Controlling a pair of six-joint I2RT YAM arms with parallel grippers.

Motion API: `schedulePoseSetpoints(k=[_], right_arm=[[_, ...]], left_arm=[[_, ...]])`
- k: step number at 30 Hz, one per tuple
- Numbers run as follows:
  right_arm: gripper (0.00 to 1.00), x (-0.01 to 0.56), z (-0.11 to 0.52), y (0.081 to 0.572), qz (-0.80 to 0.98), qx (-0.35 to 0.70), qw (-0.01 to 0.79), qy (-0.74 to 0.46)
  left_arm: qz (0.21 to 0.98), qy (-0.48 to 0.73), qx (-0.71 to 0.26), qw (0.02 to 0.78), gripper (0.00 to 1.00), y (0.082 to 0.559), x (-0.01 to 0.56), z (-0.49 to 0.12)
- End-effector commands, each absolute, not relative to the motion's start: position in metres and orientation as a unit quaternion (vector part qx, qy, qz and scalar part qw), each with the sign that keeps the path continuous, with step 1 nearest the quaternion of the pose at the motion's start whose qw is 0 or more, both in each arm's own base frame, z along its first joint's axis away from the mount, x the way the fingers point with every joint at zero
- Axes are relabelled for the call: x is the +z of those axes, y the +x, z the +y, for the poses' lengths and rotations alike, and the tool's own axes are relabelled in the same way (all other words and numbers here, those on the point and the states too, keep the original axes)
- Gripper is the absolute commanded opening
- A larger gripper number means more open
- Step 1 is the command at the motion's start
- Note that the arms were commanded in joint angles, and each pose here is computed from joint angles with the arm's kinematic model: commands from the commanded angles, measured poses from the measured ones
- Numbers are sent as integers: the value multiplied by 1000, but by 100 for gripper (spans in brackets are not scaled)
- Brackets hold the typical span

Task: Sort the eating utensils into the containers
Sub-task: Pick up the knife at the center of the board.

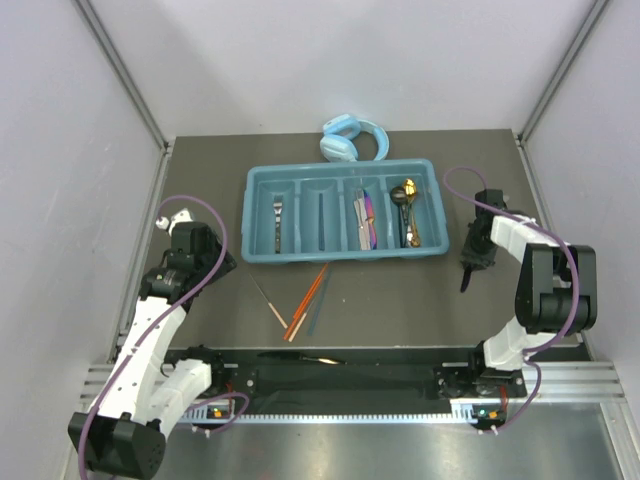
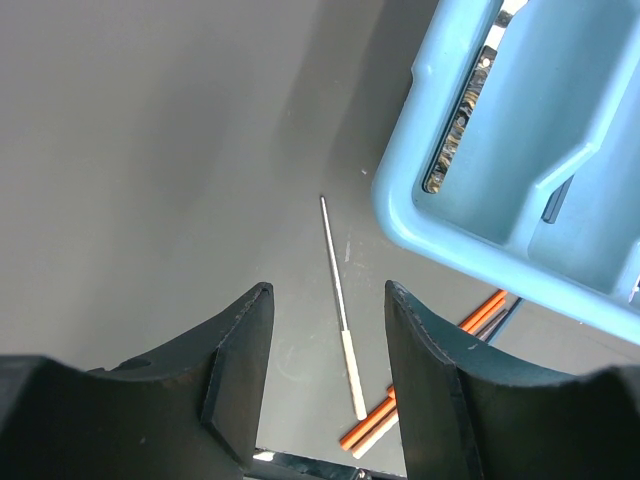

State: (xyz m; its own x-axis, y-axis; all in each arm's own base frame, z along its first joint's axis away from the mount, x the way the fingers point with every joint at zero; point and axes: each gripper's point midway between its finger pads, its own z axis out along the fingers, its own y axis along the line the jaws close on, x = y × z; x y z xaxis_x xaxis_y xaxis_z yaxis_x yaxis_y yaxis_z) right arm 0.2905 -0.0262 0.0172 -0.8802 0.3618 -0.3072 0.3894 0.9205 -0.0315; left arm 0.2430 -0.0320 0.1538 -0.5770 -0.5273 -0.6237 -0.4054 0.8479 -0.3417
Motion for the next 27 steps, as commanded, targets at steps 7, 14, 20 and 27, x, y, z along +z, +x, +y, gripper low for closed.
schedulePoseSetpoints(k=[7, 14, 20, 27], right_arm=[[23, 0, -15, 291, 975, -27, 127, 182], [25, -9, -14, 294, 976, -25, 119, 182], [0, -15, -4, 291, 978, -1, 106, 178], [0, -1, 9, 288, 972, 37, 135, 189]], left_arm=[[876, -260, -87, 397, 53, 250, 161, -31], [876, -261, -86, 396, 53, 249, 161, -31], [876, -260, -84, 397, 53, 250, 161, -30], [877, -261, -84, 395, 53, 249, 160, -30]])
